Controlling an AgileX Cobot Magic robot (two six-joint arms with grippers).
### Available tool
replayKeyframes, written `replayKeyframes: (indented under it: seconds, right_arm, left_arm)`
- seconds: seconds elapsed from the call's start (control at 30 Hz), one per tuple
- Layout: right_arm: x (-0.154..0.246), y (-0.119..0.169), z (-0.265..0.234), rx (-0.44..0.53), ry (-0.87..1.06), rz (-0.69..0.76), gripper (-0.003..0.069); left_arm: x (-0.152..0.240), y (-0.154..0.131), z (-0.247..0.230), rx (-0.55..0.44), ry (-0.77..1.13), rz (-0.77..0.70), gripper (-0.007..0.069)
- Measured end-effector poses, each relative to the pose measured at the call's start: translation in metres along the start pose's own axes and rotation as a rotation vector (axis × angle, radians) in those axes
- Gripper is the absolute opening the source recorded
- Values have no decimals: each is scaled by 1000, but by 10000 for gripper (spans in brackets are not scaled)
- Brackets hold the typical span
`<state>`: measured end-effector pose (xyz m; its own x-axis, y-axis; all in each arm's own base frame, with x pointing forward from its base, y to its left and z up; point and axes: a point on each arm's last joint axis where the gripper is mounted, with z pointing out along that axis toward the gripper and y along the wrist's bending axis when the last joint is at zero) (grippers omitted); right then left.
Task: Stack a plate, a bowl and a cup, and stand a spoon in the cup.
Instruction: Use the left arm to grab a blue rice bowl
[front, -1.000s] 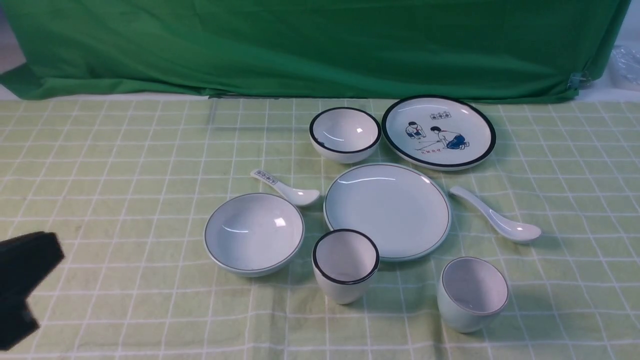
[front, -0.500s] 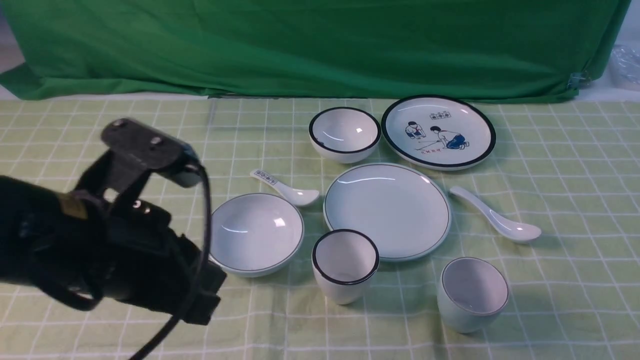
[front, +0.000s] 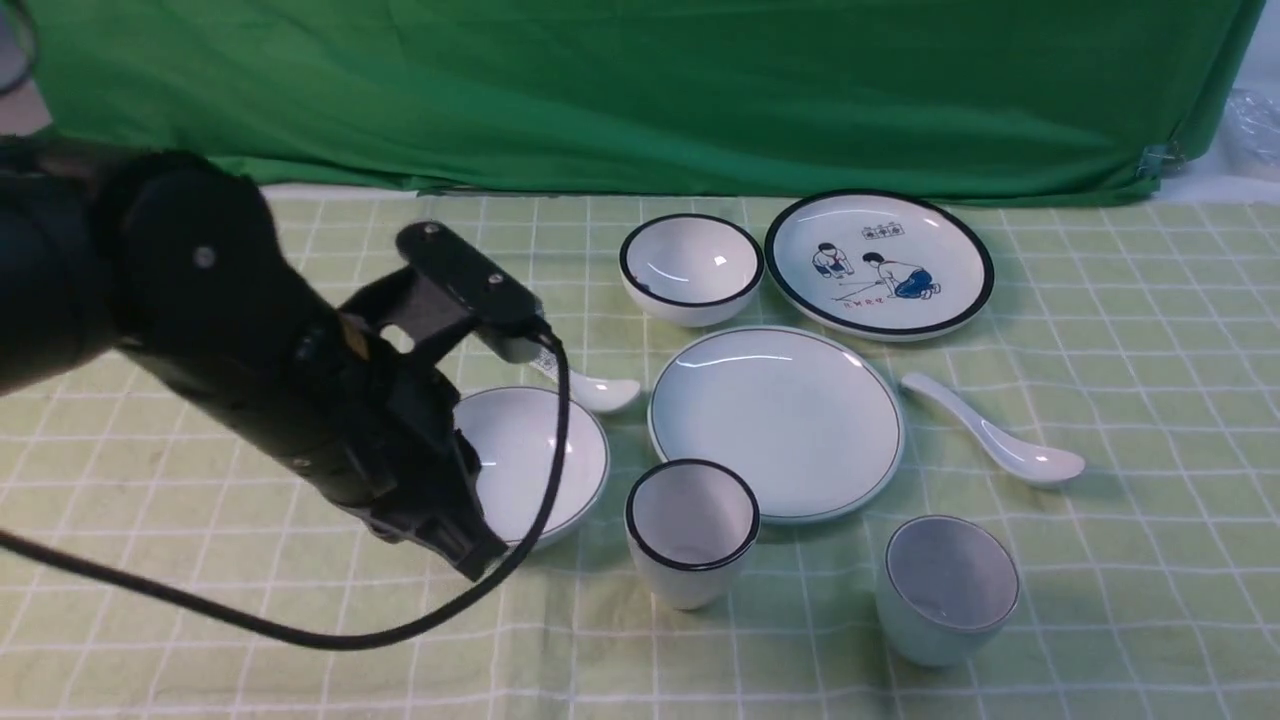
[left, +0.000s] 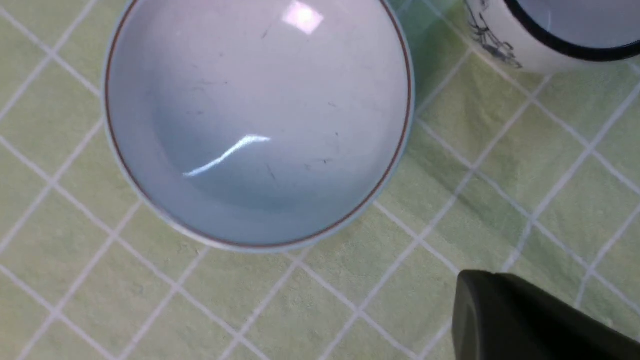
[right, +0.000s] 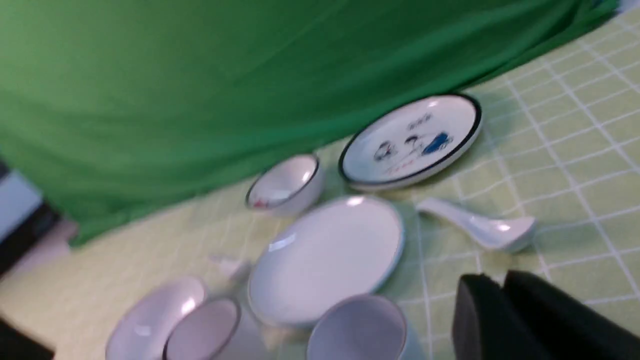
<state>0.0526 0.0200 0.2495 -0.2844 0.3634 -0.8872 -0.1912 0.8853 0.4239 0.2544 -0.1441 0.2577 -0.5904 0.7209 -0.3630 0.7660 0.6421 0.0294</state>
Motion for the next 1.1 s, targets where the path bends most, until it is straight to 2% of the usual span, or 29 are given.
replayKeyframes:
  seconds: [0.13,0.23,0.37,0.47,0.53,0.63,0.8,0.87,0.9,0.97,1.1]
  right_arm:
    - [-34,27,-1,-68,234,-259,31]
    - [-51,39,9,-93,392,-372,30]
    - [-47,39,21,-92,509,-412,30]
    - [-45,39,25,-87,541,-417,31]
    - [-45,39,25,-86,546,-418,33]
    - [-45,39,25,-86,546,-418,35]
    - [-45,39,25,-86,546,-418,39]
    - [-45,39,25,-86,546,-418,45]
    - [-45,39,25,-86,546,-418,48]
    - [-45,39,25,-86,546,-418,50]
    - [-45,39,25,-88,547,-424,53]
  left_arm:
    - [-18,-4,22,-22,54,110,18]
    - [-28,-4,42,-28,109,151,74]
    - [-32,2,56,-60,117,183,207]
    - [-33,4,61,-73,115,195,283]
    - [-34,5,69,-67,121,192,359]
    - [-34,6,81,-63,125,194,394]
    - [-31,9,102,-71,165,222,365]
    - [-29,11,113,-73,193,234,285]
    - [-30,11,115,-77,186,240,212]
    - [-33,10,113,-83,176,247,152]
    - [-37,11,104,-92,190,259,104]
